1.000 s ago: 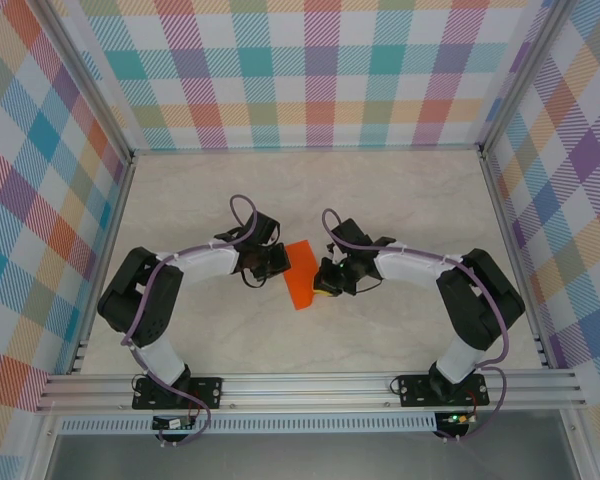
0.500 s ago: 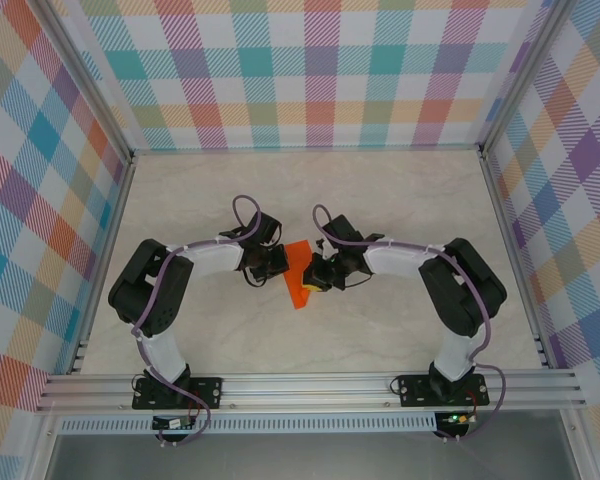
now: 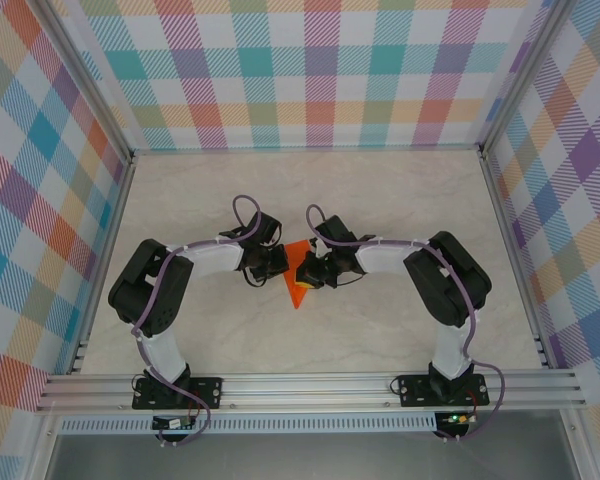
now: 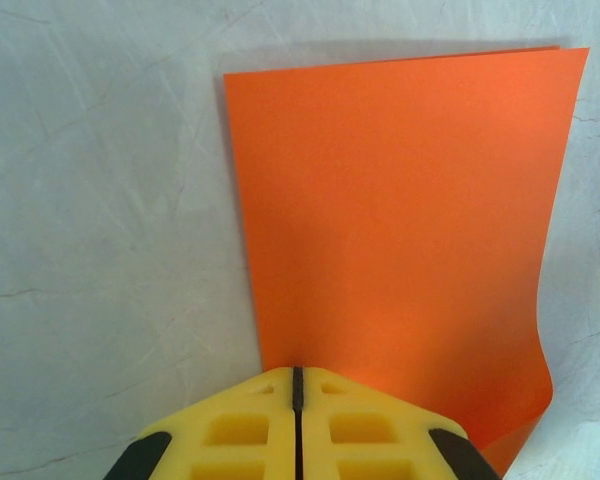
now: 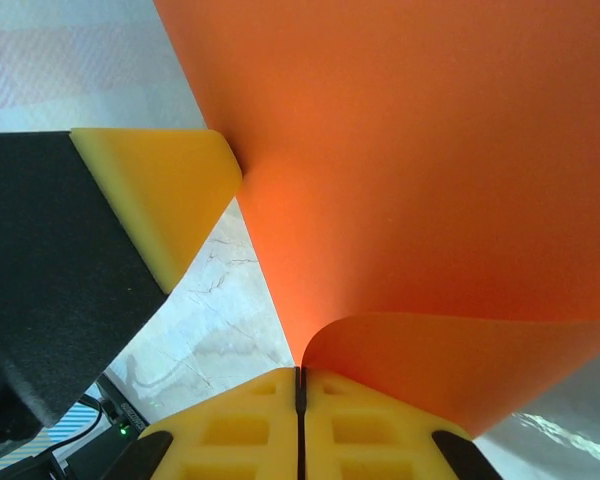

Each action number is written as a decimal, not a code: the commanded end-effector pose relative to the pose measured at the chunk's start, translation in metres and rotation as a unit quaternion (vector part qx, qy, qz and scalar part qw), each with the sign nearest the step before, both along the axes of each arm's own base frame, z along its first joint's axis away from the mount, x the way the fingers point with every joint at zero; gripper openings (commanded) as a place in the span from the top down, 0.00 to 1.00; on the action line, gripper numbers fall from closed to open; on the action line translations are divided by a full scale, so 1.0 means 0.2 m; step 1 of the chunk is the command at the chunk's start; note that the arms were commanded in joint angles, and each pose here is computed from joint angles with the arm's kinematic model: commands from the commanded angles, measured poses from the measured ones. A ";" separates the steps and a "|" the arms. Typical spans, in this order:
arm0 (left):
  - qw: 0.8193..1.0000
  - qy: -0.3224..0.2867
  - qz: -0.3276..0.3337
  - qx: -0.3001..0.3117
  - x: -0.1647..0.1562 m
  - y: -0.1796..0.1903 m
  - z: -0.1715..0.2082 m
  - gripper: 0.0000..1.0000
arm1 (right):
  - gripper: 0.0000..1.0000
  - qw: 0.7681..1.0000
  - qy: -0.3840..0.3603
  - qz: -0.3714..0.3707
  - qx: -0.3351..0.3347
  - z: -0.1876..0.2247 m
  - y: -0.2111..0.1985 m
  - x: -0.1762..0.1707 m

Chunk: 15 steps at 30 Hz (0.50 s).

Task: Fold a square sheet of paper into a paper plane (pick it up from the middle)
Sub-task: Third fold the triangle at the center of the table.

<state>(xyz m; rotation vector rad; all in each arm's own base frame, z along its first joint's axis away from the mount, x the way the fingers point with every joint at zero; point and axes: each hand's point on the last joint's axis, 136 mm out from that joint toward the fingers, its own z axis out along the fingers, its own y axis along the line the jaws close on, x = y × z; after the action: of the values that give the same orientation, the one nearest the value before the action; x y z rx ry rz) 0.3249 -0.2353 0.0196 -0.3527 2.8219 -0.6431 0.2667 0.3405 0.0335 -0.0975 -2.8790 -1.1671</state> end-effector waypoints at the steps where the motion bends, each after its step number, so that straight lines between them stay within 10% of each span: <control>1: 0.999 0.027 -0.004 0.024 -0.06 0.05 -0.08 0.93 | 0.93 1.000 -0.013 0.001 0.016 0.03 0.06 0.04; 15: 0.999 0.036 -0.006 0.029 -0.09 0.06 -0.08 0.94 | 0.93 1.000 -0.011 -0.001 0.009 0.00 0.06 0.05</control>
<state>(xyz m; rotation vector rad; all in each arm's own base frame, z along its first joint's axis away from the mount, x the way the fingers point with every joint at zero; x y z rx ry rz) 0.3246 -0.2352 0.0195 -0.3526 2.8233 -0.6419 0.2718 0.3446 0.0327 -0.0952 -2.8828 -1.1851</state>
